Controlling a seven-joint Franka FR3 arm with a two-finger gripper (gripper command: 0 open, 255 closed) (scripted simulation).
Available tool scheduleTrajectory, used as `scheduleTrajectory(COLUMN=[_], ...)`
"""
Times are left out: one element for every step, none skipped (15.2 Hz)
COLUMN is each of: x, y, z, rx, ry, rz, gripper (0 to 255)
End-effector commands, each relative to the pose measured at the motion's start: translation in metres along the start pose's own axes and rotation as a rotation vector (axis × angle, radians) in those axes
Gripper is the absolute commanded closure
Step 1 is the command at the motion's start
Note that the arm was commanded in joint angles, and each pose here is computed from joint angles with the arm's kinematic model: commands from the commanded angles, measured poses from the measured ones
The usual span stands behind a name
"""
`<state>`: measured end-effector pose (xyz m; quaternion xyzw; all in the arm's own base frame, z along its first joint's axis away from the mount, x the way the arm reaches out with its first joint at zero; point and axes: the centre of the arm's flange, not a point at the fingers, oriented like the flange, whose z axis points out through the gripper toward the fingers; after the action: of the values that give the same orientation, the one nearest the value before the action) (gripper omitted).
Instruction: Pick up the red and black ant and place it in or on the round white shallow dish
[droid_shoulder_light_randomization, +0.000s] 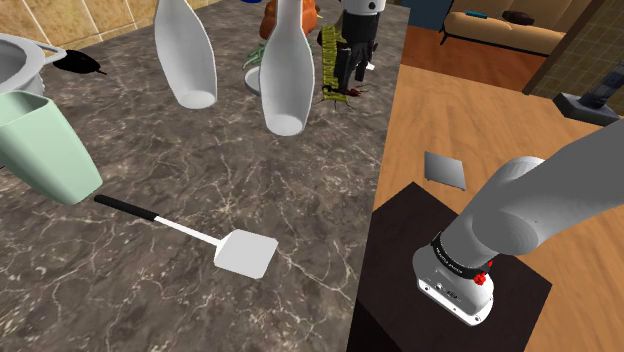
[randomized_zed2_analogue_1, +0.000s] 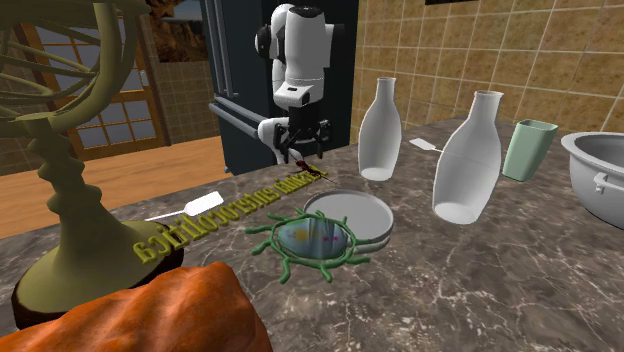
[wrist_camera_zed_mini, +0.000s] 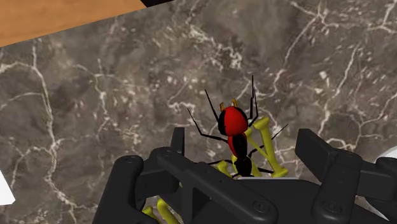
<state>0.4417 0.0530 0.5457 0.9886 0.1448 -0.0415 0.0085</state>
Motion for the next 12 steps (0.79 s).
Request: scheduleTrajectory(x=[0.0000,0.0000,0.0000,0.0000,0.0000,0.0000,0.0000,0.0001,0.0002,0.0002,0.0000,-0.0005], y=[0.0000,0.0000,0.0000,0.0000,0.0000,0.0000,0.0000,0.0000,0.0000,0.0000,0.0000,0.0000], z=[0.0000,0.0000,0.0000,0.0000,0.0000,0.0000,-0.0002,-0.0002,-0.0002,-0.0002,0.0001,-0.0052], rx=[0.000,0.000,0.000,0.000,0.000,0.000,0.000,0.000,0.000,0.000,0.000,0.000], ry=[0.000,0.000,0.000,0.000,0.000,0.000,0.000,0.000,0.000,0.000,0.000,0.000], rz=[0.000,0.000,0.000,0.000,0.000,0.000,0.000,0.000,0.000,0.000,0.000,0.000], gripper=[0,255,255,255,255,255,255,255,255,255,255,255])
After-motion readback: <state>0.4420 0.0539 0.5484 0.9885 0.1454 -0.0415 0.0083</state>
